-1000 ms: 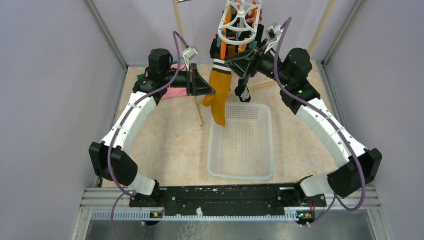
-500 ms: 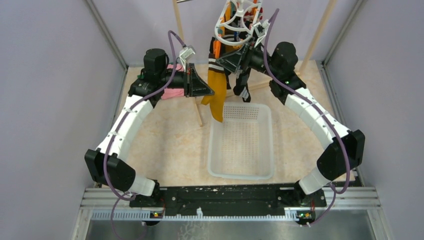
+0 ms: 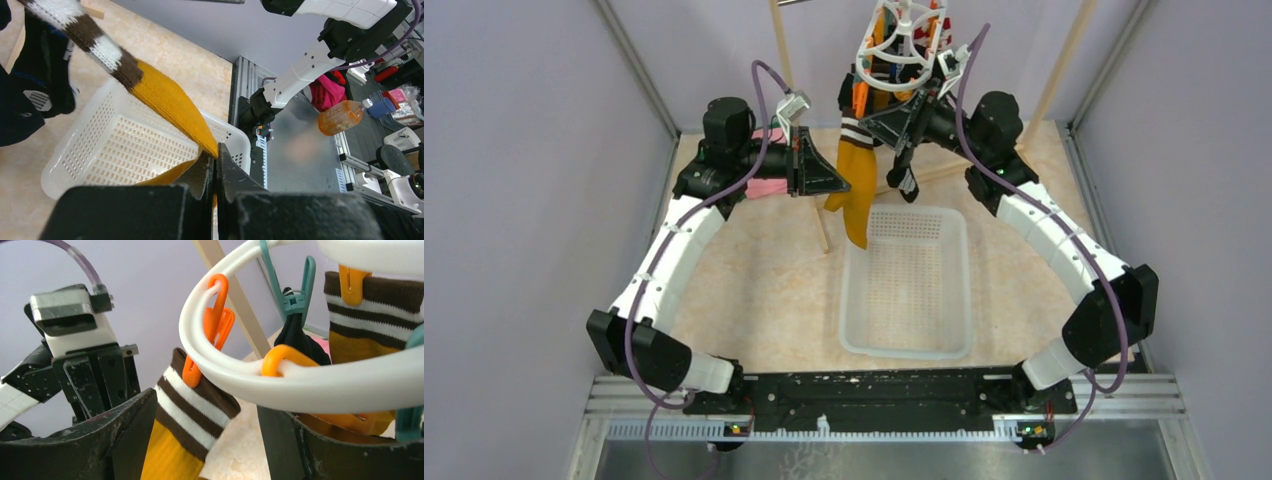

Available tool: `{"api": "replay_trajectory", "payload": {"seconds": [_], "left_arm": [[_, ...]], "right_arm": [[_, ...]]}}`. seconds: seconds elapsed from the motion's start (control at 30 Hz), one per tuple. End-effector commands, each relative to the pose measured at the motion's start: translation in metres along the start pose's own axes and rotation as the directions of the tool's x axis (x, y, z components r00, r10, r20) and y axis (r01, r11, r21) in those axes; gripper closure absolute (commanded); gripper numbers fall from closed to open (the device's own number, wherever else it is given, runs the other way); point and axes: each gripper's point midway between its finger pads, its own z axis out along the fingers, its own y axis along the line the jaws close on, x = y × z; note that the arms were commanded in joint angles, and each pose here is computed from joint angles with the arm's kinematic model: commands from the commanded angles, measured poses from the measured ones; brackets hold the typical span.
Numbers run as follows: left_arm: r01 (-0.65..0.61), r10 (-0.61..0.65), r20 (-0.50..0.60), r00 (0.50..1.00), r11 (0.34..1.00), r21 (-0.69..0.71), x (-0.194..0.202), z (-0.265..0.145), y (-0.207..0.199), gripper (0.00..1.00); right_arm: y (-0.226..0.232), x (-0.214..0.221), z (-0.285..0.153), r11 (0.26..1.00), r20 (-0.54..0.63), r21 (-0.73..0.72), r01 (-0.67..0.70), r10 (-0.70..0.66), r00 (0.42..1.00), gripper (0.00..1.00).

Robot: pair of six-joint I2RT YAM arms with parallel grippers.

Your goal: Remove the socks clipped to the hanger

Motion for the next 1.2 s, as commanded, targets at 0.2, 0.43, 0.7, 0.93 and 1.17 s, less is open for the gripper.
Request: {"api": "replay_trajectory", "payload": {"seconds": [0.2, 0.43, 0.7, 0.93, 1.17], "left_arm": [[-0.039, 0.038, 0.015, 0.999, 0.998, 0.048, -0.007, -0.006, -0.029, 1.0], [-0.042, 0.041, 0.022, 0.999, 0.997, 0.063, -0.012, -0.007, -0.036, 1.0], [-0.052, 0.049, 0.034, 0.998, 0.993, 0.105, -0.023, -0.01, -0.052, 1.0], [-0.085, 0.081, 0.042, 0.996, 0.989, 0.123, -0.029, -0.013, -0.064, 1.0], [-0.078, 0.074, 0.054, 0.996, 0.994, 0.081, -0.031, -0.009, -0.051, 1.0]], "right_arm": [[0.031, -0.034, -0.023, 0.997, 0.103, -0.07, 0.022, -0.015, 0.995, 0.25], [0.043, -0.033, -0.027, 0.992, 0.095, -0.123, -0.016, 0.028, 0.995, 0.24], [0.05, -0.025, -0.046, 0.991, 0.117, -0.109, -0.081, 0.094, 0.989, 0.21], [0.05, -0.017, -0.067, 0.99, 0.154, -0.053, -0.128, 0.135, 0.979, 0.09], [0.052, -0.024, -0.049, 0.994, 0.08, -0.071, -0.089, 0.094, 0.992, 0.02]]}}
